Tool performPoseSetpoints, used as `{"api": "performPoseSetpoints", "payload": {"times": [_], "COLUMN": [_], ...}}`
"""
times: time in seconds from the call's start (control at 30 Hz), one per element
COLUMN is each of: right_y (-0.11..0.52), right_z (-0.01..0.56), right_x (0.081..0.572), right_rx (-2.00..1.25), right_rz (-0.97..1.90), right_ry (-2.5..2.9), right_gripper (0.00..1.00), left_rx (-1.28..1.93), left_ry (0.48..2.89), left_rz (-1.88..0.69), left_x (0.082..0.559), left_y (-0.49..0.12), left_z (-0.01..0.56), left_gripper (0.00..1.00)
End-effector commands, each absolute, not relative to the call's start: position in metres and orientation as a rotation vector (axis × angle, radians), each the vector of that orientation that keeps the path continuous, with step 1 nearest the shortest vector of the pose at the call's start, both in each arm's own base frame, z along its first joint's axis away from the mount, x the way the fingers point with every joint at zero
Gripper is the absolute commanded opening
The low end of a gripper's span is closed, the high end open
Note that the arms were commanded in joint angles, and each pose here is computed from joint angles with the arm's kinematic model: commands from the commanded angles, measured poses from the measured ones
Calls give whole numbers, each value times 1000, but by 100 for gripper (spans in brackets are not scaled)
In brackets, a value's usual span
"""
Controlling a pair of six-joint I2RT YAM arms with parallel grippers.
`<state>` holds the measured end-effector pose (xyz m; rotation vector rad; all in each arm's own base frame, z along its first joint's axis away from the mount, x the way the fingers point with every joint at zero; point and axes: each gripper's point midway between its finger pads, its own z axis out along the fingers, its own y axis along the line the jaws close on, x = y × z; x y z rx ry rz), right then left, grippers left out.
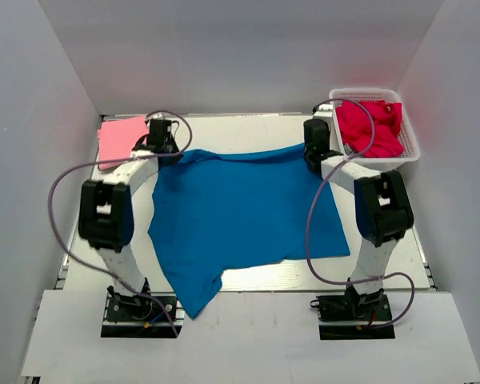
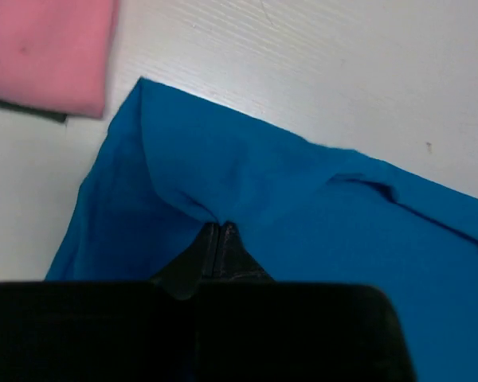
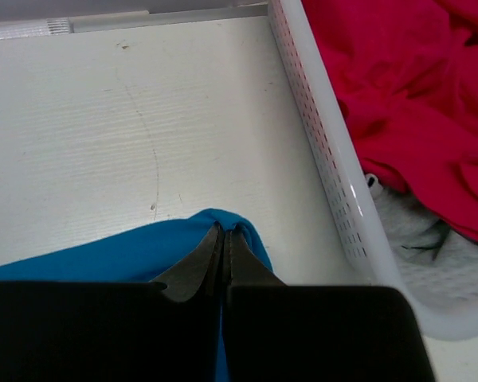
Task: Fold and stack the t-shirts
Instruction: Fold the flattened tshirt in 1/3 of the way
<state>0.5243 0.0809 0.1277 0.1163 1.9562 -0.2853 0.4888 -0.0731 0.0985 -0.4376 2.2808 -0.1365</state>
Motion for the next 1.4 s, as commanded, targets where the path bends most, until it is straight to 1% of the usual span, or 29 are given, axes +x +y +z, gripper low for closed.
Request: {"api": "performPoseSetpoints", "payload": {"times": [0.0, 0.03, 0.1, 0.13, 0.2, 0.23, 0.4, 0.47, 0.5, 0.6, 0.7, 0.73, 0.83, 0.97, 1.0, 1.03, 1.07, 1.1, 1.13, 1.17, 1.2, 1.23, 1.27, 1.3, 1.33, 1.37], "right_y": [76, 75, 73, 71, 70, 72, 66, 64, 64, 59, 57, 57, 54, 49, 48, 46, 32, 32, 22, 15, 11, 11, 11, 14, 16, 30], "right_z": [170, 165, 158, 163, 159, 159, 163, 160, 167, 172, 171, 161, 151, 116, 107, 99, 94, 88, 83, 84, 84, 88, 91, 102, 106, 108], "right_x": [515, 511, 502, 496, 484, 482, 463, 456, 453, 444, 434, 428, 419, 401, 399, 396, 384, 381, 370, 363, 357, 356, 353, 354, 355, 360], "right_rx": [124, 115, 107, 102, 82, 71, 83, 91, 97, 103, 93, 84, 102, 110, 157, 183, 217, 292, 314, 352, 365, 396, 397, 404, 388, 358], "right_rz": [-250, -254, -260, -258, -252, -247, -231, -233, -223, -233, -233, -241, -232, -260, -258, -270, -372, -372, -452, -508, -527, -516, -509, -467, -451, -351], "right_ry": [1868, 1884, 1906, 1901, 1920, 1924, 1934, 1950, 1939, 1947, 1965, 1993, 2014, 2100, 2116, 2140, 2192, 2206, 2239, 2247, 2259, 2244, 2248, 2226, 2223, 2237], "right_gripper": [0, 0, 0, 0, 0, 0, 0, 0, 0, 0, 0, 0, 0, 0, 0, 0, 1, 6, 17, 23, 31, 51, 62, 71, 77, 89], "left_rx": [-516, -544, -587, -609, -633, -649, -711, -711, -706, -725, -745, -745, -750, -782, -779, -806, -812, -823, -835, -857, -859, -863, -864, -864, -857, -851], "left_ry": [2207, 2246, 2246, 2288, 2292, 2319, 2353, 2331, 2335, 2329, 2331, 2329, 2378, 2466, 2493, 2521, 2547, 2543, 2573, 2561, 2553, 2501, 2466, 2445, 2401, 2360], "left_rz": [-232, -224, -276, -261, -279, -268, -241, -277, -293, -284, -300, -301, -334, -387, -412, -417, -414, -436, -418, -381, -368, -376, -349, -340, -342, -348], "left_x": [461, 444, 425, 408, 390, 377, 327, 316, 310, 295, 285, 283, 270, 247, 239, 232, 225, 222, 212, 210, 209, 216, 221, 225, 237, 249], "left_y": [-80, -78, -81, -78, -77, -75, -67, -68, -69, -64, -65, -64, -70, -79, -82, -84, -84, -86, -84, -79, -76, -74, -69, -67, -66, -66], "left_z": [140, 125, 128, 113, 118, 109, 103, 114, 113, 120, 119, 121, 106, 78, 75, 70, 65, 69, 67, 67, 69, 83, 89, 95, 107, 115], "left_gripper": [0, 0, 0, 0, 0, 0, 0, 0, 0, 0, 0, 0, 0, 1, 7, 15, 40, 51, 56, 81, 95, 100, 100, 100, 100, 100]}}
